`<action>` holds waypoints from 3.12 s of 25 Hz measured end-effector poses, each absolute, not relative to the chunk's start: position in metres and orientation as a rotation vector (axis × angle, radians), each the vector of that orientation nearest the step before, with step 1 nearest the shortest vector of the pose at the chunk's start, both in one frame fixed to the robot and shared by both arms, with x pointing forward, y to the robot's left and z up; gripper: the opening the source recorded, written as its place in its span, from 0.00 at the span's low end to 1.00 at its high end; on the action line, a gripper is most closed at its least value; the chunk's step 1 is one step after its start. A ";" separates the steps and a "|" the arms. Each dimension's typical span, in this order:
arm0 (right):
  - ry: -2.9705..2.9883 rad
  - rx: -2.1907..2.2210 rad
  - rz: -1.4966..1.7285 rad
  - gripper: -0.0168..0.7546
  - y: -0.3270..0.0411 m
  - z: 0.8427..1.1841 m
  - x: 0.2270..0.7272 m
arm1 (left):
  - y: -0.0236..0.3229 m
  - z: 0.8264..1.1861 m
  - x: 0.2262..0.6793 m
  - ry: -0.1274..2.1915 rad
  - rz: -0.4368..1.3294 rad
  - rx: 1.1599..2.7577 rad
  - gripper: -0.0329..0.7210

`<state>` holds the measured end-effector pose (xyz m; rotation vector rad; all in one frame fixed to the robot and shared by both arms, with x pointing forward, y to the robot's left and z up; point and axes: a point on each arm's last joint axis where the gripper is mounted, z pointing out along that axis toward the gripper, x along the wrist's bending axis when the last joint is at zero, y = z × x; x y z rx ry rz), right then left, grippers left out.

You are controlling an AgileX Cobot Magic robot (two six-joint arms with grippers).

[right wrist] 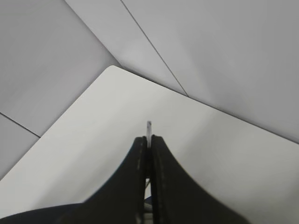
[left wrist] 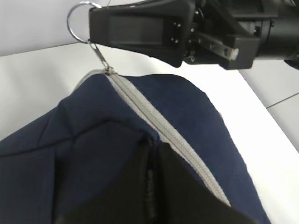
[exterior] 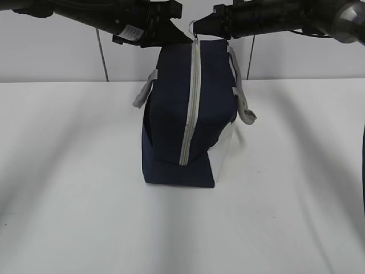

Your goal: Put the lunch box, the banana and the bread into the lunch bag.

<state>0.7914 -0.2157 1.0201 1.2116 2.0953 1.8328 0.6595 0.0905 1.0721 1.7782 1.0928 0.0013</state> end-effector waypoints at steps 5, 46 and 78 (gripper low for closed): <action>2.082 1.248 1.839 0.00 -0.216 1.019 0.792 | 0.091 1.078 0.654 1.068 -0.020 1.804 0.06; 2.080 1.297 1.839 0.58 -0.214 1.021 0.788 | 0.093 1.089 0.640 1.075 -0.083 1.853 0.06; 2.195 1.059 1.845 0.73 -0.212 1.127 0.692 | 0.173 1.080 0.665 1.510 0.036 1.781 0.74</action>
